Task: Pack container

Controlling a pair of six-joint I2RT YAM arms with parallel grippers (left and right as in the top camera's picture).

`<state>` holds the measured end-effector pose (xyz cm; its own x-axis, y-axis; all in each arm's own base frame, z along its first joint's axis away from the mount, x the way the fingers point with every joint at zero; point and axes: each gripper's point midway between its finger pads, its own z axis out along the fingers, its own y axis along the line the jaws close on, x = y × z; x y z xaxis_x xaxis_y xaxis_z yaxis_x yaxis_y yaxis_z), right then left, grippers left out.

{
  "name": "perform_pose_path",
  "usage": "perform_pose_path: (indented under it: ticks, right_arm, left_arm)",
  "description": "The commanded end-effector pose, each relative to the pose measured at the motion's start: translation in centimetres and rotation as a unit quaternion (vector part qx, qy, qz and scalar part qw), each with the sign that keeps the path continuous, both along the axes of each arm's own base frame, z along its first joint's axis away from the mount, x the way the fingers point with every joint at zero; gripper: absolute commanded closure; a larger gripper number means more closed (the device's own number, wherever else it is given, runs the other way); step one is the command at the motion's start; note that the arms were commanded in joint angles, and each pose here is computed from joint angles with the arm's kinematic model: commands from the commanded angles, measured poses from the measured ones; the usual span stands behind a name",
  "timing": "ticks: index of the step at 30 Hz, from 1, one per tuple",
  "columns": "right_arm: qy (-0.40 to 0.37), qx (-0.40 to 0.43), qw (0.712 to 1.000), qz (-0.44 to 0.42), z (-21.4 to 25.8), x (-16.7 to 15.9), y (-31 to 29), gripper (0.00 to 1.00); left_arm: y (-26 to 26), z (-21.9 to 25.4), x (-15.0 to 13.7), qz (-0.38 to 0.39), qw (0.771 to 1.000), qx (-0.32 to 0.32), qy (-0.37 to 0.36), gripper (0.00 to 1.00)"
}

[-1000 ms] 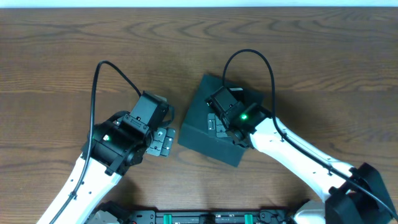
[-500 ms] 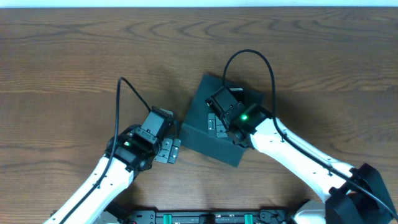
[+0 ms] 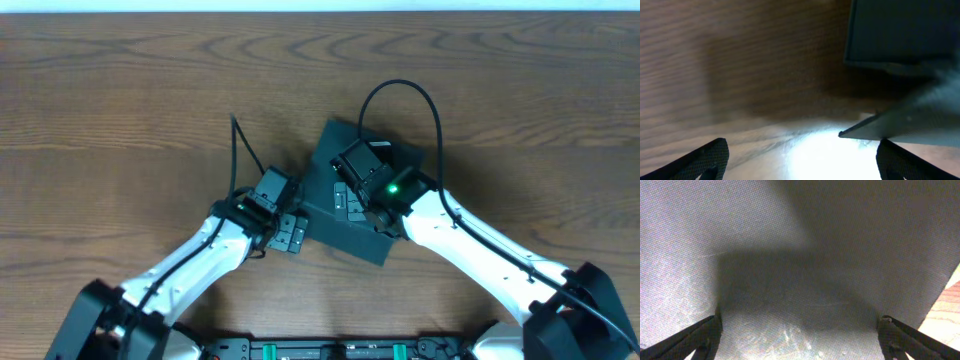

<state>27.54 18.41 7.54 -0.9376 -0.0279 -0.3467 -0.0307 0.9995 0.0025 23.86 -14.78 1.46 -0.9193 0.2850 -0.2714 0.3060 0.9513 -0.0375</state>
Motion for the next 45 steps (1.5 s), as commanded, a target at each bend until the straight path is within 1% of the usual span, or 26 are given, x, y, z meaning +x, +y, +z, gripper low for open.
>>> perform_pose_path:
  ticks: [1,8,15,19,23,28,36,40,42,45]
  right_arm:
    - [0.049,-0.024,0.998,0.009,-3.1,-1.9,-0.6,0.01]
    - [0.052,-0.021,0.998,0.01,-3.1,-1.9,-0.5,0.01]
    - [0.051,-0.021,0.998,0.01,-3.1,-1.9,-0.5,0.01]
    - [0.051,-0.021,0.998,0.01,-3.1,-1.9,-0.5,0.01]
    - [0.051,-0.021,0.998,0.01,-3.1,-1.9,-0.5,0.01]
    - [0.05,-0.02,0.999,0.01,-3.1,-1.9,-0.5,0.01]
    - [0.043,-0.014,0.999,0.01,-3.0,-1.5,-0.2,0.01]
    - [0.042,-0.014,0.999,0.01,-3.0,-1.5,-0.2,0.01]
    - [0.041,-0.015,0.999,0.01,-3.0,-1.4,-0.2,0.01]
    - [0.039,-0.017,0.999,0.009,-3.0,-1.4,-0.3,0.01]
  left_arm:
    - [-0.3,-0.6,0.1,0.0,1.0,-0.005,0.004,0.05]
    - [-1.3,-0.4,1.7,-0.011,0.999,-0.02,-0.027,0.05]
    - [-1.8,0.0,2.5,-0.012,0.998,-0.029,-0.045,0.05]
    - [-2.2,0.4,3.2,-0.028,0.997,-0.034,-0.064,0.05]
    - [-2.5,0.8,4.0,-0.042,0.995,-0.034,-0.085,0.05]
    - [-2.4,1.0,4.5,-0.037,0.994,-0.029,-0.098,0.05]
    - [-2.1,1.0,4.7,-0.034,0.994,-0.022,-0.102,0.05]
    - [-2.8,1.0,3.4,-0.045,0.995,-0.046,-0.075,0.05]
    - [-2.8,1.8,3.1,-0.036,0.995,-0.055,-0.074,0.05]
    - [-2.8,3.9,3.3,-0.031,0.992,-0.07,-0.097,0.04]
